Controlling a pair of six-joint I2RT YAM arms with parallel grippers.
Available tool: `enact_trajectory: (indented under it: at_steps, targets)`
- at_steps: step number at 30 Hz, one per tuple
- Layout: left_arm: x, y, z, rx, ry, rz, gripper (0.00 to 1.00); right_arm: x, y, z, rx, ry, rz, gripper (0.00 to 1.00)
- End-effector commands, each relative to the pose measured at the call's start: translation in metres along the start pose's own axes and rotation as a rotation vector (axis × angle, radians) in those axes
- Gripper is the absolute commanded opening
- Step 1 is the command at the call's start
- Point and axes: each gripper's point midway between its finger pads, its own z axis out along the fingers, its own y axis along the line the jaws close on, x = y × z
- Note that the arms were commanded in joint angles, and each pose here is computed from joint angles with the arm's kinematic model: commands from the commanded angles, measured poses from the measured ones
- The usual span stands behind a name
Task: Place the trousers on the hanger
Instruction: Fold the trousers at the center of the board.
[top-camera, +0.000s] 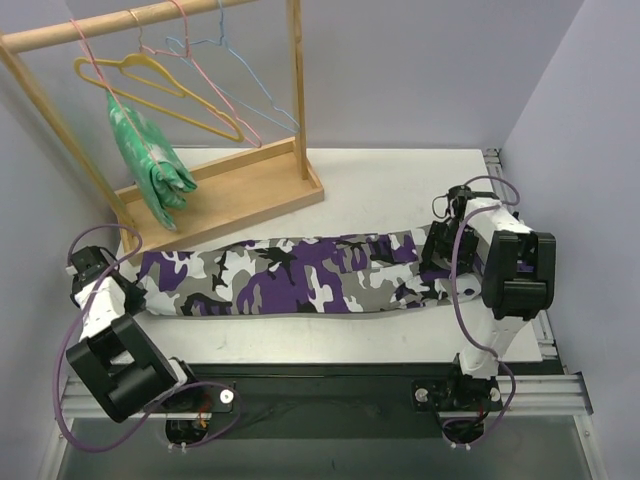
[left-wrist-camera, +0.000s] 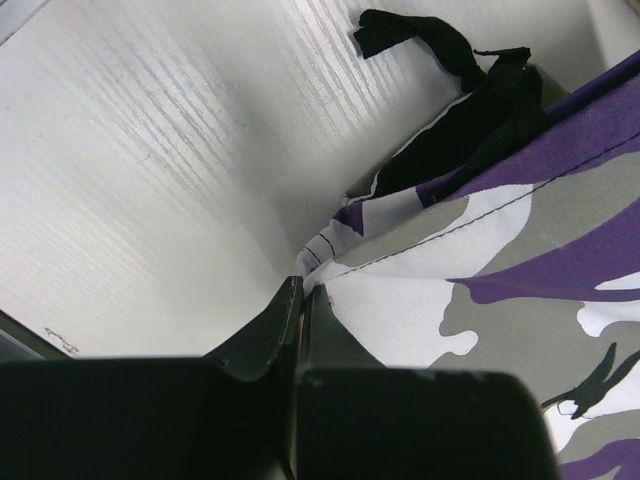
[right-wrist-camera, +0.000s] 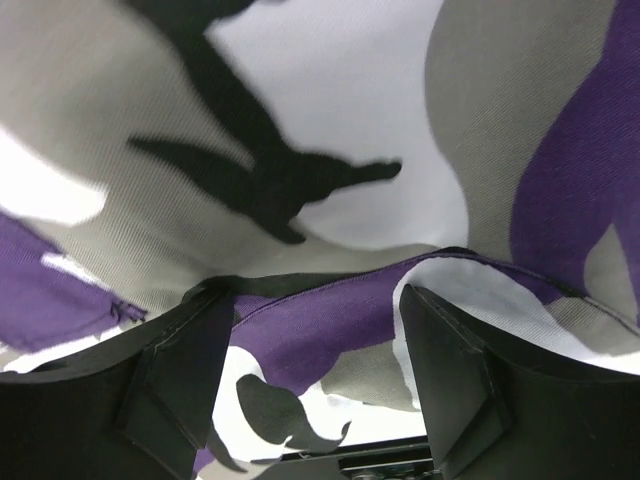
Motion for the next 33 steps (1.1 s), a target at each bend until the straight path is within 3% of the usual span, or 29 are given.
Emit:
enact_trajectory:
  at_steps: [1,10,11,13,14,17,24,33]
  targets:
    - [-0.041,-0.003,0.004,0.014,-0.113,0.027,0.0,-0.001,-0.01,0.005,0.012,0.041,0.072,0.69]
    - [-0.055,-0.018,0.005,0.1,-0.109,-0.003,0.02,-0.017,-0.001,-0.035,-0.069,-0.058,0.025,0.69]
    - [-0.053,-0.019,0.004,0.106,-0.101,-0.01,0.26,-0.016,0.001,-0.041,-0.083,-0.061,0.022,0.69]
    - [-0.046,-0.021,0.003,0.119,-0.081,-0.042,0.43,-0.018,0.004,-0.058,-0.109,-0.103,0.006,0.69]
    - [-0.045,-0.022,-0.001,0.129,-0.088,-0.052,0.62,-0.018,0.007,-0.064,-0.119,-0.113,-0.004,0.69]
    - [-0.034,-0.026,-0.005,0.161,-0.079,-0.1,0.83,-0.013,0.01,-0.075,-0.145,-0.135,-0.01,0.69]
    - [-0.002,-0.021,-0.005,0.158,-0.025,-0.152,0.91,0.002,0.015,-0.068,-0.182,-0.087,-0.018,0.7]
    - [-0.008,-0.03,0.016,0.201,-0.025,-0.13,0.93,0.013,0.013,-0.039,-0.161,-0.002,-0.034,0.69]
